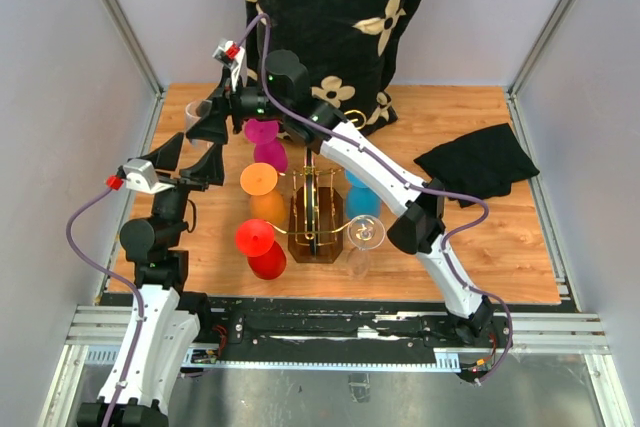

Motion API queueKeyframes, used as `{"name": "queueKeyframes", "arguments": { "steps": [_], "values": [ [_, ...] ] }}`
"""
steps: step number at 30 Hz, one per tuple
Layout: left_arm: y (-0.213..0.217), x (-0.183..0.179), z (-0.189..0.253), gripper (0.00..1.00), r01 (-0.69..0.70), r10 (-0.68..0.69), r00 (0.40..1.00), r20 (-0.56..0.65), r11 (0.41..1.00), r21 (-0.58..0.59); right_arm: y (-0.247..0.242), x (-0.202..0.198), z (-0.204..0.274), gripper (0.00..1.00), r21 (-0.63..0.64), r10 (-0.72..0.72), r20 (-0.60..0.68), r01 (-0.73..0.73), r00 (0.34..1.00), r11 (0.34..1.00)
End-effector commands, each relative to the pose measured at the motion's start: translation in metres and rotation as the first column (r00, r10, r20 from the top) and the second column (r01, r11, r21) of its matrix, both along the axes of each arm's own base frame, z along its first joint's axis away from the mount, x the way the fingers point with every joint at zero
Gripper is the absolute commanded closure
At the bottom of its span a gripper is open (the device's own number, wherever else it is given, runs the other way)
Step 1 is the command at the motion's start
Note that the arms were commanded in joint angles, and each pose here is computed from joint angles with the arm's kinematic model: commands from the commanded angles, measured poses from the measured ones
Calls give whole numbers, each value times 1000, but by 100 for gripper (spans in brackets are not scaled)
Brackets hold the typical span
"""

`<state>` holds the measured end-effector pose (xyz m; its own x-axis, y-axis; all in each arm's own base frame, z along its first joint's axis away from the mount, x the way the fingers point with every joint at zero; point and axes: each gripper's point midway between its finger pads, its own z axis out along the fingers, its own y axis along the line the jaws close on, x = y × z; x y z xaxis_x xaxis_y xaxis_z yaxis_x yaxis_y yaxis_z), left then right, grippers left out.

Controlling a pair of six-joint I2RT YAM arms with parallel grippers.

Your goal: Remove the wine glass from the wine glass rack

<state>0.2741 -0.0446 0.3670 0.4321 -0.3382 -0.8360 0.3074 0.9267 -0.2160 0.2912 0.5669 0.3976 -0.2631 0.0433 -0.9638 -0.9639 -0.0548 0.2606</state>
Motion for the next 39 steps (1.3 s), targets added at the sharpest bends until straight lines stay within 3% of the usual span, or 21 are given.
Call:
{"name": "queueKeyframes", "arguments": {
  "steps": [1, 14, 23, 27, 32, 39],
  "values": [
    [2, -5, 15, 0, -27, 26, 999, 29, 999, 26, -18, 1, 52, 56, 104, -48, 78, 40, 996, 994],
    [7, -5, 16, 0, -65, 64, 998, 22, 997, 37, -100, 72, 109, 54, 214, -248, 86, 225, 965, 951],
    [11, -1, 10, 0, -89, 89, 996, 5, 995, 42, -232, 118, 135, 55, 228, -446, 97, 417, 890, 880],
    [13, 1, 4, 0, -99, 100, 995, -7, 994, 48, -287, 126, 138, 55, 245, -518, 72, 488, 852, 838],
    [13, 2, 2, 0, -106, 108, 994, -19, 992, 65, -322, 133, 136, 55, 247, -563, 58, 535, 824, 808],
    [15, 3, 0, 0, -128, 132, 991, -33, 987, 102, -380, 150, 102, 55, 171, -674, 69, 657, 736, 735]
  ]
}}
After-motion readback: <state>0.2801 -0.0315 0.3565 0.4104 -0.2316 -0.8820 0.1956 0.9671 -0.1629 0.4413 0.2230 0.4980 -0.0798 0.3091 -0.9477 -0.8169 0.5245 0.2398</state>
